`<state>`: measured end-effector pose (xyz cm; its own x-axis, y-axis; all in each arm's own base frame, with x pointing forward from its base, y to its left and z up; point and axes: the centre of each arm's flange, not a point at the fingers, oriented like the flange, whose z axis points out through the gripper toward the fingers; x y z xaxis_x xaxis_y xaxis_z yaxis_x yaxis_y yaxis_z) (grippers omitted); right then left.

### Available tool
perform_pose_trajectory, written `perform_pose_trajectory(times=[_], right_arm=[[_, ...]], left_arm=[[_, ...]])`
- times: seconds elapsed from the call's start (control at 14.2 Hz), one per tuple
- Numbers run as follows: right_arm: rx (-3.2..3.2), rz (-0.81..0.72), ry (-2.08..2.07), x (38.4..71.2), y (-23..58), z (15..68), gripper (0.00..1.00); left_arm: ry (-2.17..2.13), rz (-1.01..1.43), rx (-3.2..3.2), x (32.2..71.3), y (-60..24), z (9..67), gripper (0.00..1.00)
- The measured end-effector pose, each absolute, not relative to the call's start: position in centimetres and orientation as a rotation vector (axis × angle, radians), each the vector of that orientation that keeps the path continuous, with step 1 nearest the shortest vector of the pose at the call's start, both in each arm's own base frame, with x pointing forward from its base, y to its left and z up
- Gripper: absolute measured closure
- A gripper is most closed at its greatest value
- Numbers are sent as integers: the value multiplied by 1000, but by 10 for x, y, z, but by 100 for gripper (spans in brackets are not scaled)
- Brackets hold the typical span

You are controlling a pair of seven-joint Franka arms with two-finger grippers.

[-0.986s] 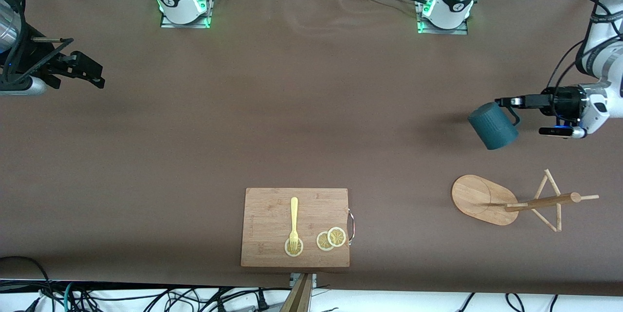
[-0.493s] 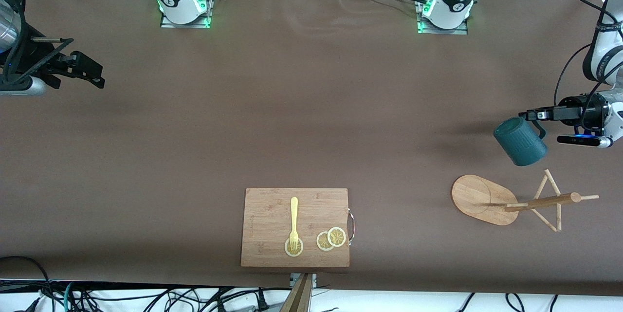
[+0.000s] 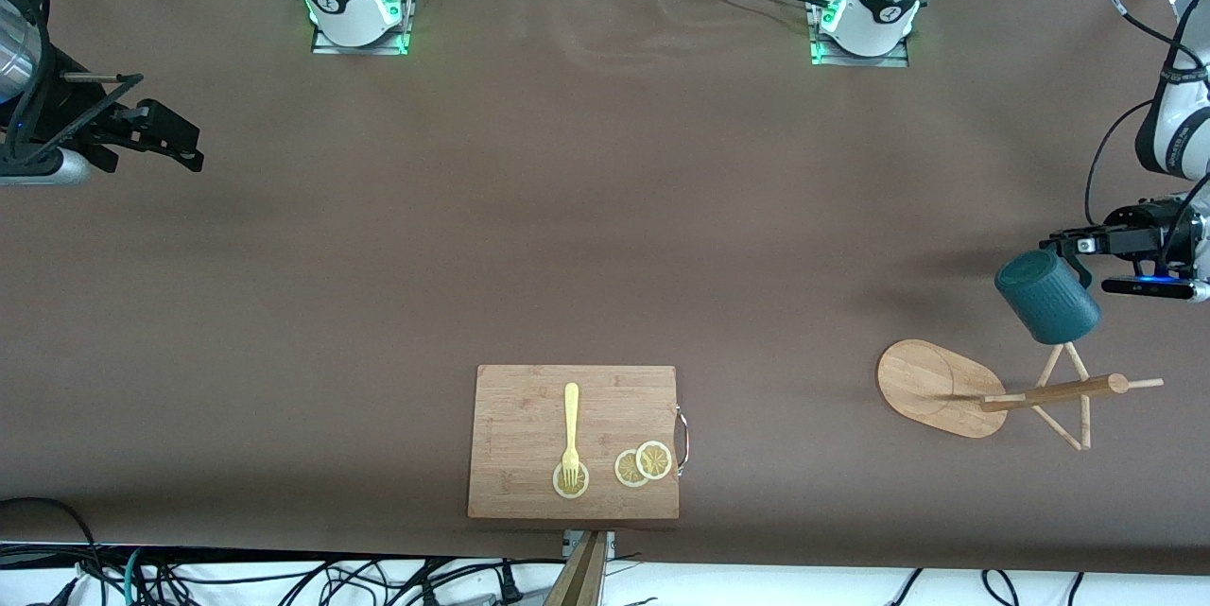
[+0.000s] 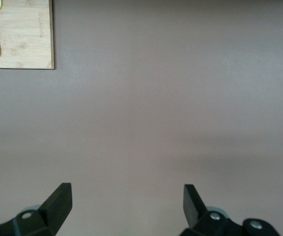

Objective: Pass cup and hang on rack
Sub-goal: 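Lower the mug handle onto a rack peg with the left gripper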

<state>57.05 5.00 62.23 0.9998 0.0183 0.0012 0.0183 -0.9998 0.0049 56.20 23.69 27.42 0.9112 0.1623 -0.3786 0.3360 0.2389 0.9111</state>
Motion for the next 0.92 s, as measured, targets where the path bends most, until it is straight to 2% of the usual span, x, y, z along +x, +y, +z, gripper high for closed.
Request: perform_pose_trajectory(times=[0.49,0.92], right_arm=[[3137,2,29,571,50,622,0],[3137,2,29,571,50,622,0]], left_arm=[[431,-94,1286,594,235,248,79],[461,-98,1253,597,241,214,79]])
